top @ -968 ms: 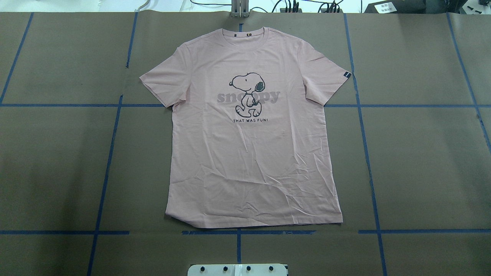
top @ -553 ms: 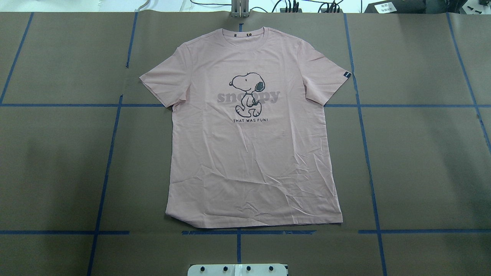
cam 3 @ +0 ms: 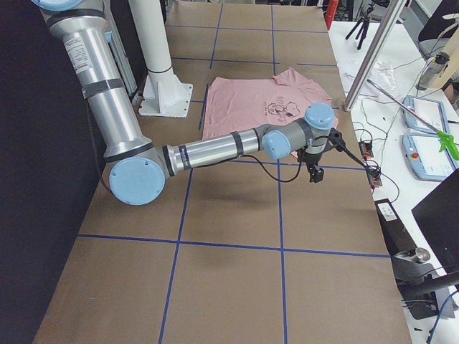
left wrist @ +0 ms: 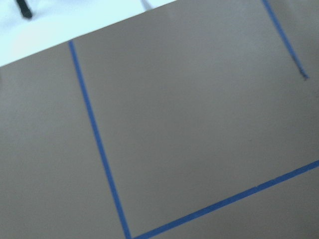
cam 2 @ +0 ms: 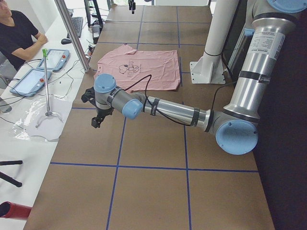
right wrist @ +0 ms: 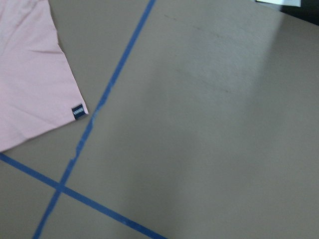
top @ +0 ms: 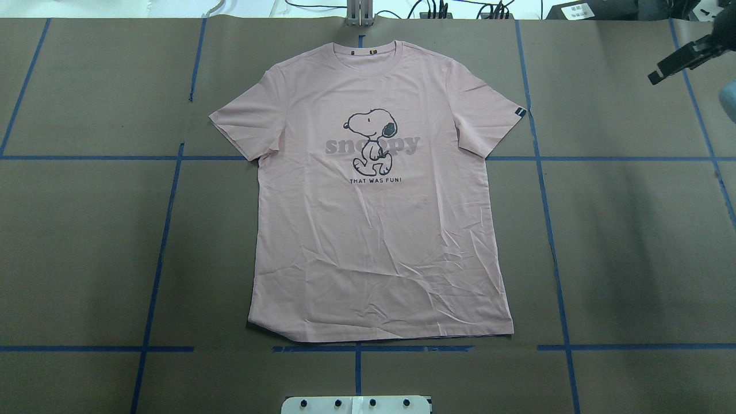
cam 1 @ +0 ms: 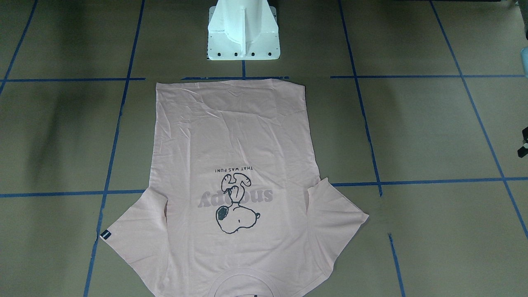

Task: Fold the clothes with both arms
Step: 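Move the right gripper over the sleeve nearest it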

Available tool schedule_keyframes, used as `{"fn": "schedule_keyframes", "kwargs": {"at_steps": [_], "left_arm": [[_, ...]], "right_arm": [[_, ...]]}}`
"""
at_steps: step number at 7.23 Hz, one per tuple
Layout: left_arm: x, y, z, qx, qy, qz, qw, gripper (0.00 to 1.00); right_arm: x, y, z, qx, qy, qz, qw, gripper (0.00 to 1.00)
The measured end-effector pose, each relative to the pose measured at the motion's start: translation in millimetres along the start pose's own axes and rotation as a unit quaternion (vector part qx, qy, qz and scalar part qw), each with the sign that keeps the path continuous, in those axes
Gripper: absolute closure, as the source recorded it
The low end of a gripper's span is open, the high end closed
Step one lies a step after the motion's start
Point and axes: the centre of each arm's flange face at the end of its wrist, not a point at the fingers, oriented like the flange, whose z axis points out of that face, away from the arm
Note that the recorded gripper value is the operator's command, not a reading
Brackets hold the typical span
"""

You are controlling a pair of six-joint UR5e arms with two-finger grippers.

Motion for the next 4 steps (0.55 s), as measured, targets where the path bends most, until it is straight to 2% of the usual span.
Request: {"fn": "schedule_keyframes", "kwargs": {"at_steps": [2,3,4], "left_arm": [[10.9,-6.1,5.3,0.011,0.008,0.009,0.9999,0.0],[13.8,-9.0,10.4,0.009,0.012,0.006,0.9999,0.0],[23.3,-16.4,18.0,0.006,0.019,-0.011,0.9997,0.0]], "right_arm": [[-63.7,-44.5,30.6,0.0,-0.003,0.023,0.9997,0.0],[-91.6,-52.4,51.9,0.005,-0.01,0.056,0.9984,0.0],[-113.1,-53.8,74.6,0.01,-0.017,0.107,0.9941,0.0]]}}
